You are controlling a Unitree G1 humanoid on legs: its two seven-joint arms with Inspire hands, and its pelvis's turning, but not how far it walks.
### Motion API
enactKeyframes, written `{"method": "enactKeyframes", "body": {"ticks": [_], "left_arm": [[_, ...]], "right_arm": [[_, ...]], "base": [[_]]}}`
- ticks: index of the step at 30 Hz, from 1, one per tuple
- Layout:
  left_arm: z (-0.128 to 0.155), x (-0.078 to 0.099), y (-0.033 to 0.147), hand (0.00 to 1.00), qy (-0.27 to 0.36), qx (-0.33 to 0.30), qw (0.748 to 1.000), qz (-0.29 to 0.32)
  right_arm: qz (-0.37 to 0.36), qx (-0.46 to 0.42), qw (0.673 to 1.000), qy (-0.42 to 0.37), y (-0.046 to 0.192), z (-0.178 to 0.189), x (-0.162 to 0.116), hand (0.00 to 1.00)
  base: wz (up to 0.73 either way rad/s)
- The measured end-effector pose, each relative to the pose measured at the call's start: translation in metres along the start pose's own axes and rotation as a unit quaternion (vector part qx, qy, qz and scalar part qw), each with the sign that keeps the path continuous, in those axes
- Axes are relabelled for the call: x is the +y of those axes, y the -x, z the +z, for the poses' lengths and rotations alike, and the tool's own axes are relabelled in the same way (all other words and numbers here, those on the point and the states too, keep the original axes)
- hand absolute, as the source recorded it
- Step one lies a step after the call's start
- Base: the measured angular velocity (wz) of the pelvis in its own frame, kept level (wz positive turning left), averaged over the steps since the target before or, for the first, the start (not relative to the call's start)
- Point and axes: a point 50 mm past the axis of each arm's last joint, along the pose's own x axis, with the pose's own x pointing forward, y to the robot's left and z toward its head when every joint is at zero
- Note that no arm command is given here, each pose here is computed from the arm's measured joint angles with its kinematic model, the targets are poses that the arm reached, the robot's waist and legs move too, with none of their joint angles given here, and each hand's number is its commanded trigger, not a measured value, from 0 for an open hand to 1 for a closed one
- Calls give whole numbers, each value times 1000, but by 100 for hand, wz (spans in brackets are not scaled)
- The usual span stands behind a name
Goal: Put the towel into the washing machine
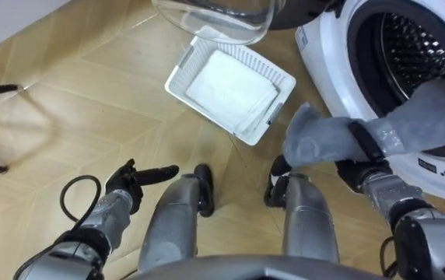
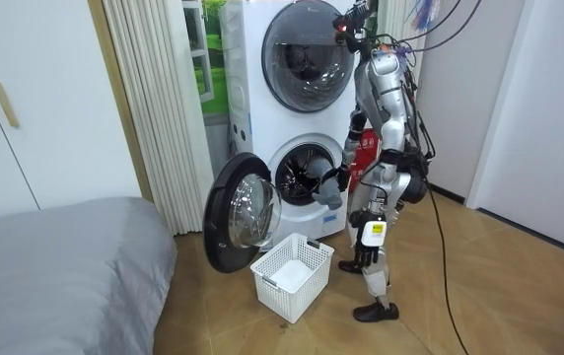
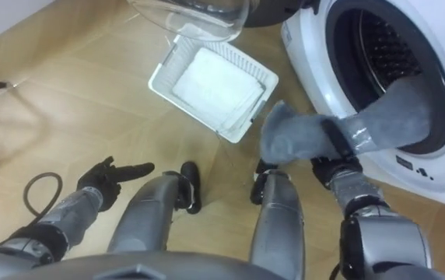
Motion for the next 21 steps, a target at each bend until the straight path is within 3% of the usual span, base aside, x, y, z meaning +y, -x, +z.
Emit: {"method": "enactKeyframes", "body": {"ticks": [6, 8, 13, 16, 21], "left_arm": [[6, 14, 4, 0, 5, -23, 999, 23], [10, 18, 6, 0, 6, -38, 999, 29], [15, 29, 11, 0, -1, -61, 996, 60], [14, 31, 11, 0, -5, -64, 995, 74], [24, 33, 13, 0, 11, -89, 992, 87]], "right_arm": [[22, -26, 997, -67, 4, 36, 31, 100], [35, -39, 994, -93, 7, 50, 52, 100], [27, -23, 988, -148, 11, 57, 80, 96], [25, -21, 985, -171, 14, 64, 91, 0], [9, -17, 978, -208, 20, 76, 101, 0]], "base": [[-4], [2], [4], [10], [15]]}}
